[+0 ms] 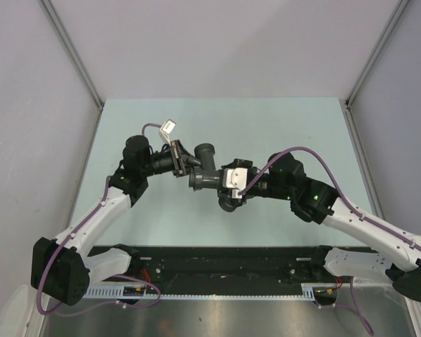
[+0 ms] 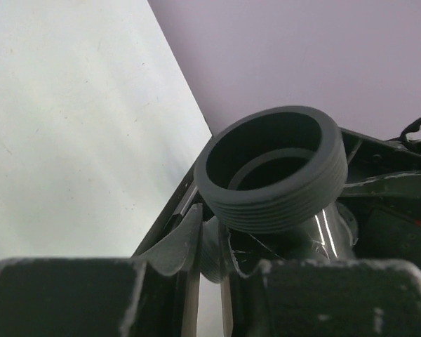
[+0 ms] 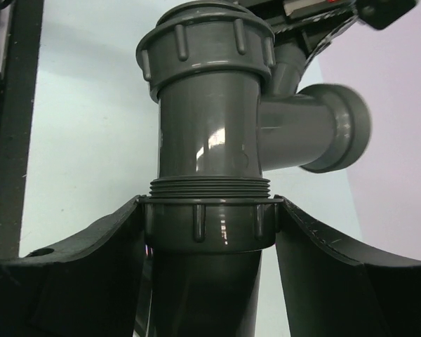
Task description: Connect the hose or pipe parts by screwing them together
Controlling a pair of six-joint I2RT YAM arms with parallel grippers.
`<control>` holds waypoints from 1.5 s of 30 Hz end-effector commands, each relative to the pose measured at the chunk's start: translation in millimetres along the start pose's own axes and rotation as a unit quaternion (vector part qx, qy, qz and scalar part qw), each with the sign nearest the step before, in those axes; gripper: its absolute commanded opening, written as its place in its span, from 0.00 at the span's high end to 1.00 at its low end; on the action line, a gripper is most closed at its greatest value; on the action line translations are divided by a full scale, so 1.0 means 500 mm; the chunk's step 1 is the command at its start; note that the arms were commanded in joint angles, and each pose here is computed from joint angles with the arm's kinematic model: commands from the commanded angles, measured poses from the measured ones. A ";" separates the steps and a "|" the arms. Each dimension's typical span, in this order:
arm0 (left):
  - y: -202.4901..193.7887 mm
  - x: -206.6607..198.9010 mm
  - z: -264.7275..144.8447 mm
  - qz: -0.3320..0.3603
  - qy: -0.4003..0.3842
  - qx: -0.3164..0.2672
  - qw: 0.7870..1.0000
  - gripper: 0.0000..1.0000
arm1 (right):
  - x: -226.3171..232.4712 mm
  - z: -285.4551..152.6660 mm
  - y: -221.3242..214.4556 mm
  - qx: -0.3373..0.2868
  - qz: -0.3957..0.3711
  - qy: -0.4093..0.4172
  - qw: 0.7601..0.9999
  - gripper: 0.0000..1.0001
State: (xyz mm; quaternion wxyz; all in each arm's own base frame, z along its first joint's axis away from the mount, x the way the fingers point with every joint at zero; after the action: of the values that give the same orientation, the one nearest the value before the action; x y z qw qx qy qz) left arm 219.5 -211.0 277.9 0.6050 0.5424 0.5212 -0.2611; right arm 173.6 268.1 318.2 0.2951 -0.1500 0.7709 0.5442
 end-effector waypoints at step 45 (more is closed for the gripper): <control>-0.065 -0.206 -0.060 0.244 -0.206 0.117 0.940 0.57 | -0.068 0.020 -0.018 -0.003 0.062 -0.047 0.997 1.00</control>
State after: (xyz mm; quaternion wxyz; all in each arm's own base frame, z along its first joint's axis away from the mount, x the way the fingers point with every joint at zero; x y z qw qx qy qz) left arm 164.2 -216.4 346.2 0.6624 0.6395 0.2735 -0.2783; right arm 194.2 268.0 286.1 0.2380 -0.0912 0.8099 0.5283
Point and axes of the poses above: each gripper's point midway between its finger pads, its own z axis out along the fingers, its own x axis along the line the jaws close on, y = z × x, the point moved 5 cm from there along -z, back along the fingers, and after that the axes turned 6 degrees about -z, right-handed, at the moved point
